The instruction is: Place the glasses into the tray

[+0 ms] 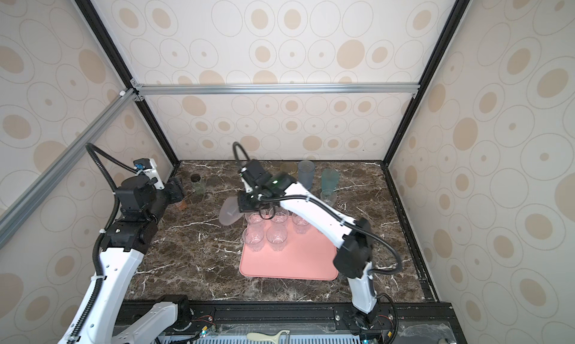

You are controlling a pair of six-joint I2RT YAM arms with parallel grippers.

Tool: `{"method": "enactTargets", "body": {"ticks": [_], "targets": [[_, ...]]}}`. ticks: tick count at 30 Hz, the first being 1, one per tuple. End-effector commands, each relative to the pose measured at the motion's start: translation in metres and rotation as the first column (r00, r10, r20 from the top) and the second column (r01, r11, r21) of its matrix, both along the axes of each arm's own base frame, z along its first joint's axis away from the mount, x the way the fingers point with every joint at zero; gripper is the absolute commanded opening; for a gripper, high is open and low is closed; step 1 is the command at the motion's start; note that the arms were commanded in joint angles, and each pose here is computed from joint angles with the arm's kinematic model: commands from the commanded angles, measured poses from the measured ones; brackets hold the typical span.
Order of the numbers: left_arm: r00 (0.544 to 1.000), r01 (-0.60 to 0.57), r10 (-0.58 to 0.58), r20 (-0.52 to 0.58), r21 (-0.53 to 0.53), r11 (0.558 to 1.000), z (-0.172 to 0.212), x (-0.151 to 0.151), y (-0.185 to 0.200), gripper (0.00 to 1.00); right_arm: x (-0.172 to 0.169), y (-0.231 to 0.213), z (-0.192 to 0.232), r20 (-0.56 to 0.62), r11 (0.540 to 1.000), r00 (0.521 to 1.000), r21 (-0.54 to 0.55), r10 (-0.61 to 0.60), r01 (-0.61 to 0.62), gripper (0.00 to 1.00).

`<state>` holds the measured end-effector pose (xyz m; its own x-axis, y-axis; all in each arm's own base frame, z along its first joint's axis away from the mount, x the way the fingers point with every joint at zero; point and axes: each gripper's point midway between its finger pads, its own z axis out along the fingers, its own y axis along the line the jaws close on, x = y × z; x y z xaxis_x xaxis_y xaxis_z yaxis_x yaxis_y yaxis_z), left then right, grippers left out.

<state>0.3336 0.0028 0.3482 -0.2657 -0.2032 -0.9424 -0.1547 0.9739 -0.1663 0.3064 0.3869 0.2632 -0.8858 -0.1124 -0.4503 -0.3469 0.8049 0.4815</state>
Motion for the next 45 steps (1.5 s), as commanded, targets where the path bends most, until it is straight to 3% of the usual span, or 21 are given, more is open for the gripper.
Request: {"method": "enactTargets", "body": {"ticks": [1,6,11,17,25,45], "targets": [[0.995,0.072,-0.076,0.06,0.058,0.996,0.016,0.002,-0.034,0.67,0.008,-0.054,0.012,0.06,0.991,0.989,-0.02,-0.134,0.136,0.0],[0.958,0.262,-0.267,0.102,0.061,0.963,0.011,0.002,-0.115,0.67,-0.013,-0.136,0.011,0.068,0.961,0.968,-0.12,-0.242,0.248,0.0],[0.883,0.447,-0.458,0.1,0.119,0.887,-0.013,-0.015,-0.204,0.67,-0.054,-0.199,-0.014,0.043,0.914,0.96,-0.296,-0.278,0.278,0.0],[0.808,0.573,-0.586,0.056,0.154,0.805,-0.059,-0.029,-0.26,0.68,-0.081,-0.229,-0.054,0.019,0.862,0.954,-0.422,-0.3,0.279,0.0],[0.802,0.592,-0.596,-0.034,0.17,0.787,-0.105,-0.022,-0.272,0.68,-0.059,-0.221,-0.109,0.039,0.822,0.96,-0.507,-0.279,0.259,0.0],[0.819,0.57,-0.571,-0.062,0.209,0.795,-0.114,-0.017,-0.267,0.69,-0.04,-0.213,-0.168,0.01,0.786,0.959,-0.57,-0.282,0.237,0.0]]}}
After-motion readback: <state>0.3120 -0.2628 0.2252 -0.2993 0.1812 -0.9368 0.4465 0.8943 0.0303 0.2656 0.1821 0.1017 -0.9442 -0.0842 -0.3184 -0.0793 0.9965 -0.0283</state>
